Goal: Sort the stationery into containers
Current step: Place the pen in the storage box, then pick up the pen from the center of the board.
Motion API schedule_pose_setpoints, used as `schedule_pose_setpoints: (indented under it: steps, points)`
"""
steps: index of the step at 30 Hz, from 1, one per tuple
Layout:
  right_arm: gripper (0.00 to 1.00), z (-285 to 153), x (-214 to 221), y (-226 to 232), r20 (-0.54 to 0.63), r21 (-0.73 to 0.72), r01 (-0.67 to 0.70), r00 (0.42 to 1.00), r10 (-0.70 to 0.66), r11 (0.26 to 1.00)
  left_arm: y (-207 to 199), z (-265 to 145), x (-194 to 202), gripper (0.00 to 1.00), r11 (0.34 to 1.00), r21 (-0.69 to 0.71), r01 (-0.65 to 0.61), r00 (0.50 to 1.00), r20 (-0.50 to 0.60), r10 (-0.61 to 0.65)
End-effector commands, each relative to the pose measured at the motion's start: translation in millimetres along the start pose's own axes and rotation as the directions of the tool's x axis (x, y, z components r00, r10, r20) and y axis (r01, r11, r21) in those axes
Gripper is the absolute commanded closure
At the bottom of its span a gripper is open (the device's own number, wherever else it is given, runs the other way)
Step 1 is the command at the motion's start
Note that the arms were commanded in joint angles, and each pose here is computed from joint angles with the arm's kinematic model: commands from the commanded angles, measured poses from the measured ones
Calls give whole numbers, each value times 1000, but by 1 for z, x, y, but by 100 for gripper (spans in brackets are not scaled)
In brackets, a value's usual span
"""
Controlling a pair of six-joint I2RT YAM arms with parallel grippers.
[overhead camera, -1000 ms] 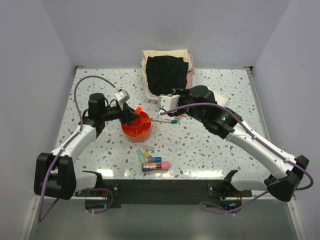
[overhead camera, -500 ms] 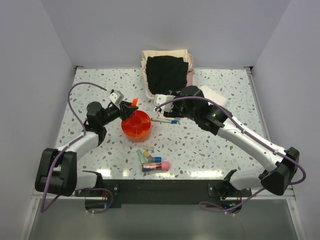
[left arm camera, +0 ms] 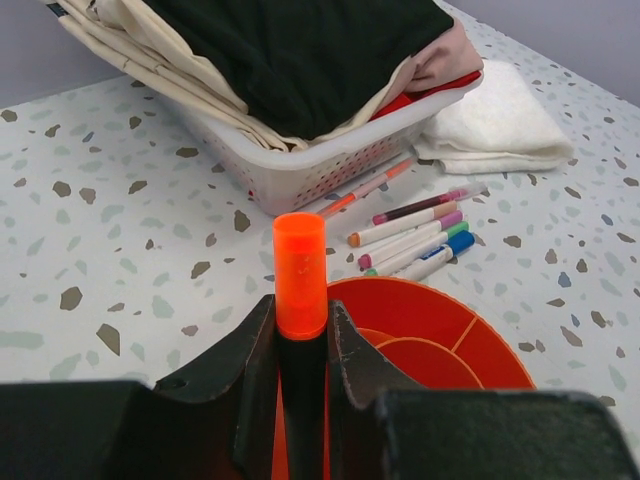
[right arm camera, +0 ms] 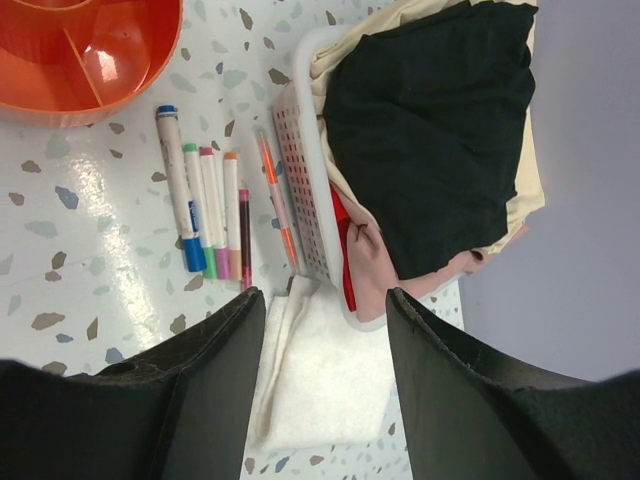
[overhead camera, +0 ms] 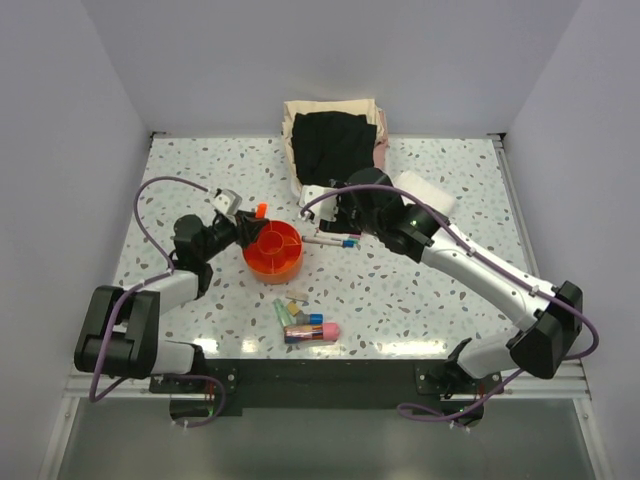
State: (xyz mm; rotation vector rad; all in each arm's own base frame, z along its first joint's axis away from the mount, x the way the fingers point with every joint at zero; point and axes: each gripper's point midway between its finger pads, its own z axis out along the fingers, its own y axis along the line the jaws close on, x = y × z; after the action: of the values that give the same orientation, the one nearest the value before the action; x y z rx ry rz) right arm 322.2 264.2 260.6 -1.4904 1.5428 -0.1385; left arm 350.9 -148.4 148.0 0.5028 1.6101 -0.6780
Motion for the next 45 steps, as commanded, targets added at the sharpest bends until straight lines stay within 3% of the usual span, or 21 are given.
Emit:
schedule_pose_setpoints:
  steps: [1, 4, 9, 12, 13, 16, 20, 25, 27, 31, 34, 41, 45]
  points:
    - [45, -3, -11, -13, 24, 38, -33, 999, 32, 999, 13, 2, -19, 100, 998, -50, -45, 996, 72, 48]
    - [45, 0, -11, -10, 19, 27, -31, 999, 30, 999, 22, 2, -12, 100, 995, -95, -24, 998, 62, 30]
    - [45, 3, -10, -9, 13, 21, -29, 999, 29, 999, 29, 6, -8, 92, 993, -120, 13, 999, 47, -7]
    - [45, 4, -10, -9, 13, 23, -27, 1000, 26, 999, 29, 8, -8, 82, 993, -114, 22, 999, 37, -18]
    - [45, 4, -9, -9, 13, 25, -27, 1000, 27, 999, 29, 8, -9, 72, 993, -113, 23, 999, 35, -20]
    - [45, 4, -7, -7, 15, 30, -26, 1000, 26, 999, 29, 8, -11, 60, 993, -111, 30, 999, 37, -26]
    - [44, 2, -5, -5, 19, 30, -27, 999, 26, 999, 25, 6, -24, 57, 994, -99, 52, 997, 54, -47]
    - [43, -2, 2, 7, -11, -14, -87, 996, 87, 996, 14, -2, -59, 50, 997, -78, 27, 994, 109, -18]
    - [43, 4, 9, 26, -52, -88, -191, 981, 187, 978, 11, -9, -83, 47, 995, -97, -1, 990, 137, 14]
    - [46, 17, 40, 67, -194, -234, -373, 923, 333, 898, 16, -19, -123, 35, 984, -178, -27, 991, 125, 50]
    - [53, 34, 56, 85, -235, -292, -465, 882, 408, 836, 20, -29, -144, 32, 970, -239, -43, 993, 92, 67]
    - [64, 73, 79, 97, -283, -409, -470, 880, 381, 782, 0, -53, -188, 28, 952, -239, -192, 967, 122, 225]
    - [67, 94, 91, 100, -292, -439, -449, 891, 349, 778, -18, -47, -194, 26, 955, -111, -274, 957, 68, 283]
